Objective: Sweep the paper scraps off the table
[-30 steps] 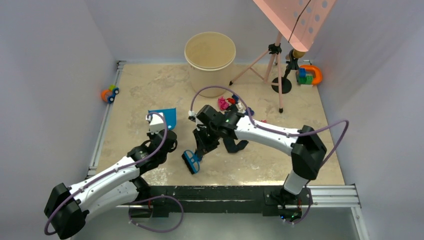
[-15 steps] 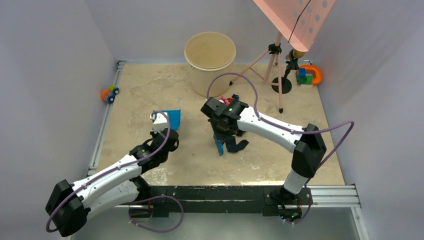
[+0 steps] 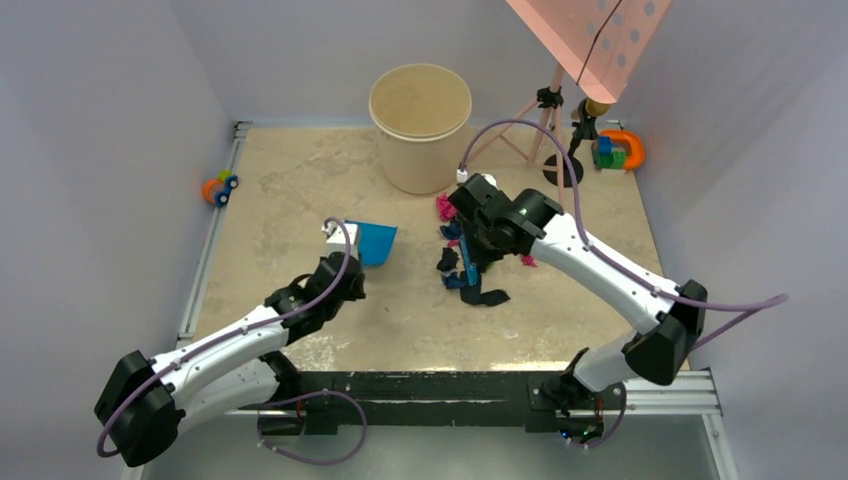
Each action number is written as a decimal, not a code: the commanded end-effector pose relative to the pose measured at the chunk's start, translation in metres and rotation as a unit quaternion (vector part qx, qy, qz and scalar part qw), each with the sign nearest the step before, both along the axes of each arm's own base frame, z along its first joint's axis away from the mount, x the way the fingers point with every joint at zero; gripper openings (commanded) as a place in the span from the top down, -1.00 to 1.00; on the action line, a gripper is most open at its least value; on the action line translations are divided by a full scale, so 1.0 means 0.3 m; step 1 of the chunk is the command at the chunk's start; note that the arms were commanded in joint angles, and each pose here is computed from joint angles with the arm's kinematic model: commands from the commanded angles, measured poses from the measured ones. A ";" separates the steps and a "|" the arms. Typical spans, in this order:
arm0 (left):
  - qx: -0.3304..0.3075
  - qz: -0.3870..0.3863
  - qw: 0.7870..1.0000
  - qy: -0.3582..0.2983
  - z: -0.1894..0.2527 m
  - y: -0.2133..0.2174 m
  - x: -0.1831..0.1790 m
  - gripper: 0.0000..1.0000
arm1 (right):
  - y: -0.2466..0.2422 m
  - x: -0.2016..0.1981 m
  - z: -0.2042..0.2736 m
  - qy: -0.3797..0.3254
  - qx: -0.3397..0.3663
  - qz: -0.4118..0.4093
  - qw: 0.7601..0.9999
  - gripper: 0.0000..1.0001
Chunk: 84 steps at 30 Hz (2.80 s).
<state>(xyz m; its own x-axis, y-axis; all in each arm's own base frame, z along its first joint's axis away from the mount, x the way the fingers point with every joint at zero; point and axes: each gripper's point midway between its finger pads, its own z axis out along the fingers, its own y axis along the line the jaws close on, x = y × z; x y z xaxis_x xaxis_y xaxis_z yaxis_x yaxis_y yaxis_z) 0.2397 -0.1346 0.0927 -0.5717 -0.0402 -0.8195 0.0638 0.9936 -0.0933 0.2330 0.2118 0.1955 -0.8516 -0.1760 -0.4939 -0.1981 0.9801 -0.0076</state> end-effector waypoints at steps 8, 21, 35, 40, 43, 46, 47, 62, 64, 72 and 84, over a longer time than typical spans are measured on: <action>-0.090 -0.172 0.981 -0.001 0.042 -0.236 -0.034 1.00 | 0.015 -0.193 -0.252 0.123 0.028 0.098 0.987 1.00; -0.164 -0.222 0.957 0.087 0.025 -0.308 -0.216 1.00 | -0.042 0.082 -0.065 -0.006 0.016 0.018 1.000 1.00; -0.103 -0.266 0.947 0.145 0.018 -0.291 -0.388 1.00 | -0.542 0.157 0.067 -0.084 -0.156 -0.206 0.962 1.00; -0.041 -0.294 0.940 0.168 -0.064 -0.325 -0.442 1.00 | -0.583 0.225 0.000 -0.059 -0.241 -0.209 0.946 1.00; -0.008 -0.307 0.937 0.165 -0.085 -0.338 -0.444 1.00 | -0.572 0.272 -0.042 -0.042 -0.273 -0.193 0.942 1.00; 0.004 -0.311 0.939 0.146 -0.090 -0.345 -0.419 1.00 | -0.540 0.338 -0.092 -0.034 -0.284 -0.158 0.945 1.00; 0.009 -0.317 0.938 0.142 -0.094 -0.355 -0.413 1.00 | -0.519 0.357 -0.117 -0.027 -0.281 -0.137 0.950 1.00; 0.081 -0.325 0.932 0.137 -0.121 -0.458 -0.302 1.00 | -0.002 0.181 -0.271 0.069 -0.037 0.169 0.982 1.00; 0.086 -0.322 0.933 0.137 -0.125 -0.470 -0.285 1.00 | 0.034 0.141 -0.268 0.085 -0.013 0.183 0.979 1.00; 0.092 -0.298 0.944 0.107 -0.105 -0.511 -0.198 1.00 | 0.119 0.023 -0.151 0.078 0.118 0.214 0.967 1.00; 0.088 -0.285 0.954 0.019 -0.056 -0.516 -0.127 1.00 | -0.125 0.062 0.118 -0.063 0.074 0.088 0.991 1.00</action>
